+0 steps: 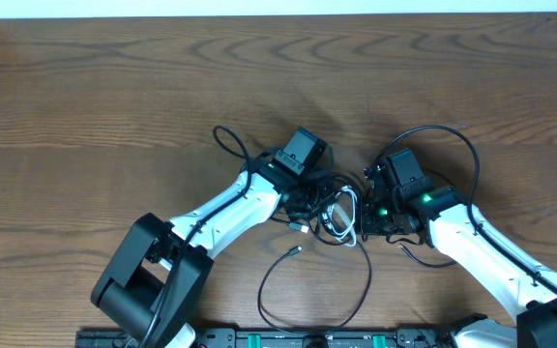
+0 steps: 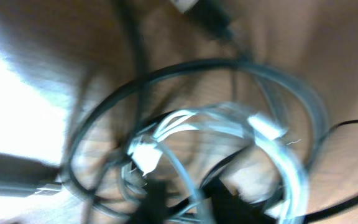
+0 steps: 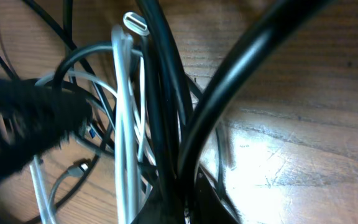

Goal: Untangle cables

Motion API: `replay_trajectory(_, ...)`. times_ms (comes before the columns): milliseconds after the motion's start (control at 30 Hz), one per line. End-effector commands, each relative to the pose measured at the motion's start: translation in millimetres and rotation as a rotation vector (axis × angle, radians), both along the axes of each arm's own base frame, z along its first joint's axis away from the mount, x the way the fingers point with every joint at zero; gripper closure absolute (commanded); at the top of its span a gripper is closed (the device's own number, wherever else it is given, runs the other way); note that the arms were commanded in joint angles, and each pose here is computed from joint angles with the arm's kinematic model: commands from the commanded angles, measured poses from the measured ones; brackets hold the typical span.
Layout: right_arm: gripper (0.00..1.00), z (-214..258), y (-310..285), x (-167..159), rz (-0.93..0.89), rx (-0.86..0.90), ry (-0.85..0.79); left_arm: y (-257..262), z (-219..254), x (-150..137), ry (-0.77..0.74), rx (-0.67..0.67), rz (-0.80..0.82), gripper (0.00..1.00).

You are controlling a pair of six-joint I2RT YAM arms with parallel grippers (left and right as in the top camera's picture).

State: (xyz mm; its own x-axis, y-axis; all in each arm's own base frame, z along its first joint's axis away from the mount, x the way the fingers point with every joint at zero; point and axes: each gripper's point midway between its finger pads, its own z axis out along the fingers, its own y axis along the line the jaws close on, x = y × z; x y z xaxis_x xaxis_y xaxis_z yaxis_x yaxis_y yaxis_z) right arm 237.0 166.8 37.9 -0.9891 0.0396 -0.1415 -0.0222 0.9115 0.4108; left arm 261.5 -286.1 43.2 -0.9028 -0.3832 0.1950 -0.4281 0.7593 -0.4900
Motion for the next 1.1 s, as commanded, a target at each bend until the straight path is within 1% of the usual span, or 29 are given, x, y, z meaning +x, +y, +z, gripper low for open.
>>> replay_trajectory(0,0.99,3.1,2.4,2.6,0.019,0.008,-0.017,15.4,-12.5,-10.2,0.007,0.058,-0.102,0.92)
replay_trajectory(133,0.99,1.7,-0.8,2.9,0.011,-0.011,-0.017,41.3,-7.2,-11.9,0.014,0.077,-0.16,0.93)
replay_trajectory(267,0.99,-7.3,-27.3,4.2,-0.091,-0.145,-0.006,71.2,19.0,-3.2,-0.038,0.046,-0.186,0.93)
replay_trajectory(400,0.99,-14.3,-71.3,1.8,-0.273,-0.344,0.014,103.1,55.6,12.9,-0.159,0.03,-0.148,0.93)
replay_trajectory(467,0.99,-14.7,-89.4,0.9,-0.341,-0.412,0.017,115.9,75.4,20.1,-0.228,0.02,-0.118,0.92)
replay_trajectory(567,0.99,-14.8,-111.8,-1.6,-0.436,-0.466,0.042,134.5,101.8,29.0,-0.335,0.026,-0.074,0.93)
replay_trajectory(700,0.99,-15.7,-129.7,-2.0,-0.516,-0.455,0.084,157.2,119.0,36.6,-0.415,0.083,-0.007,0.92)
replay_trajectory(833,0.99,-17.0,-136.5,-1.9,-0.568,-0.4,0.127,164.1,119.0,39.3,-0.426,0.118,0.014,0.92)
replay_trajectory(900,0.99,-17.2,-127.7,0.0,-0.543,-0.332,0.142,164.1,116.7,39.6,-0.418,0.119,0.013,0.92)
replay_trajectory(1000,0.99,-14.5,-109.5,8.9,-0.442,-0.231,0.116,164.1,113.2,40.1,-0.405,0.121,0.015,0.92)
replay_trajectory(1067,0.98,-13.5,-106.0,12.6,-0.419,-0.214,0.1,167.7,111.1,41.6,-0.405,0.143,0.023,0.92)
